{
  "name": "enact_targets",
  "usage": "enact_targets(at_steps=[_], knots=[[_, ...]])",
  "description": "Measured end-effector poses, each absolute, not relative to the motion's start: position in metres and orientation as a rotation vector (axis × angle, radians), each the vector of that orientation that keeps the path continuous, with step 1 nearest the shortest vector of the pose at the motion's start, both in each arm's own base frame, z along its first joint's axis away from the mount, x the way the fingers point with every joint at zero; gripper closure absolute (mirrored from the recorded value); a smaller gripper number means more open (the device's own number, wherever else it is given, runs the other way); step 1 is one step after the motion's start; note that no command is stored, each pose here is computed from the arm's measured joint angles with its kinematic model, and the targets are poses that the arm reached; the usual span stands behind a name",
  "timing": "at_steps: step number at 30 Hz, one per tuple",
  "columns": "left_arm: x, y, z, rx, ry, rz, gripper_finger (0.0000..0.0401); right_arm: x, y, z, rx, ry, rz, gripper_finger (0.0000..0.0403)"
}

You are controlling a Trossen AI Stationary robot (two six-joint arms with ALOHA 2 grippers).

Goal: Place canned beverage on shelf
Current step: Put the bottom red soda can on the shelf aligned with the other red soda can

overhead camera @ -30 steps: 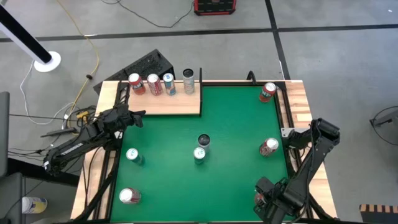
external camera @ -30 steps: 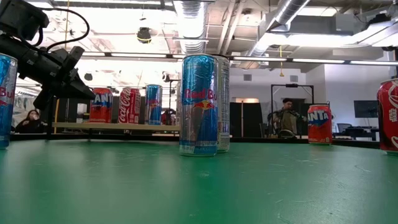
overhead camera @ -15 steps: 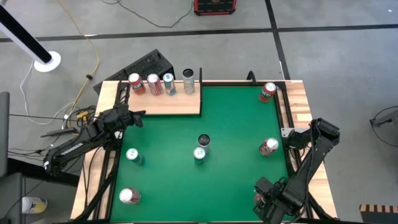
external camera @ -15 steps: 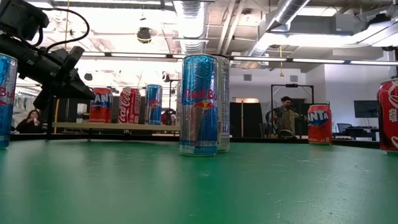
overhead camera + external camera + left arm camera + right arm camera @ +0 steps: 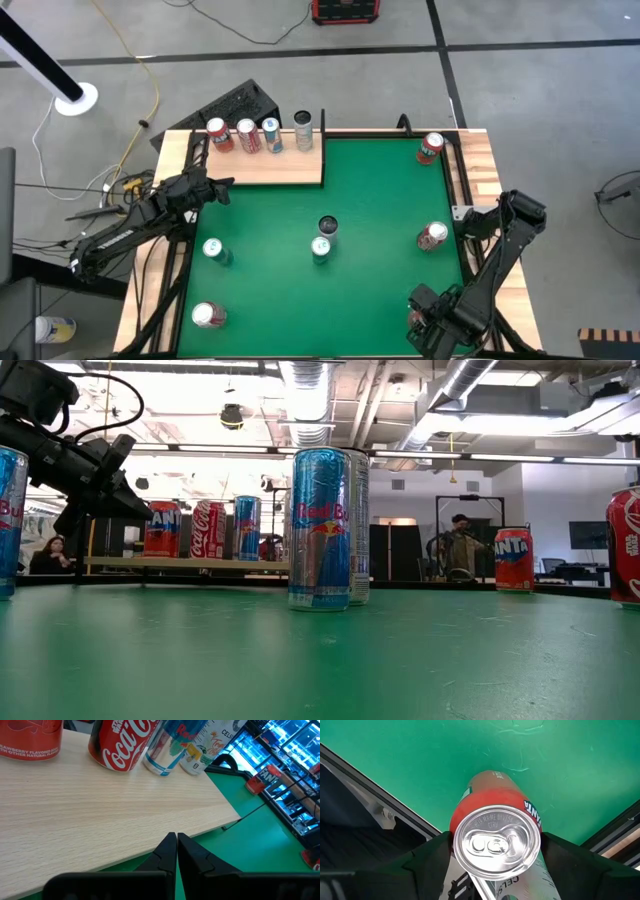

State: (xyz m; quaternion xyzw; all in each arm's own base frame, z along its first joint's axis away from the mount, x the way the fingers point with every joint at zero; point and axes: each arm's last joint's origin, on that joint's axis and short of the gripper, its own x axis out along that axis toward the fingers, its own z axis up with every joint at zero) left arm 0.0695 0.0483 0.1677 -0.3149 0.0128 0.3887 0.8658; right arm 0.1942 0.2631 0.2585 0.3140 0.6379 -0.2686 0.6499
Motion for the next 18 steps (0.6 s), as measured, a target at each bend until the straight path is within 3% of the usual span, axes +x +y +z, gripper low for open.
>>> enact_targets(at_steps=[18], knots=[[0.0695,0.0483,0.1677,-0.660,0.027,0.814,0.0401,0.1971,0.2609,0.2583,0.729,1.416,-0.636,0.0078]])
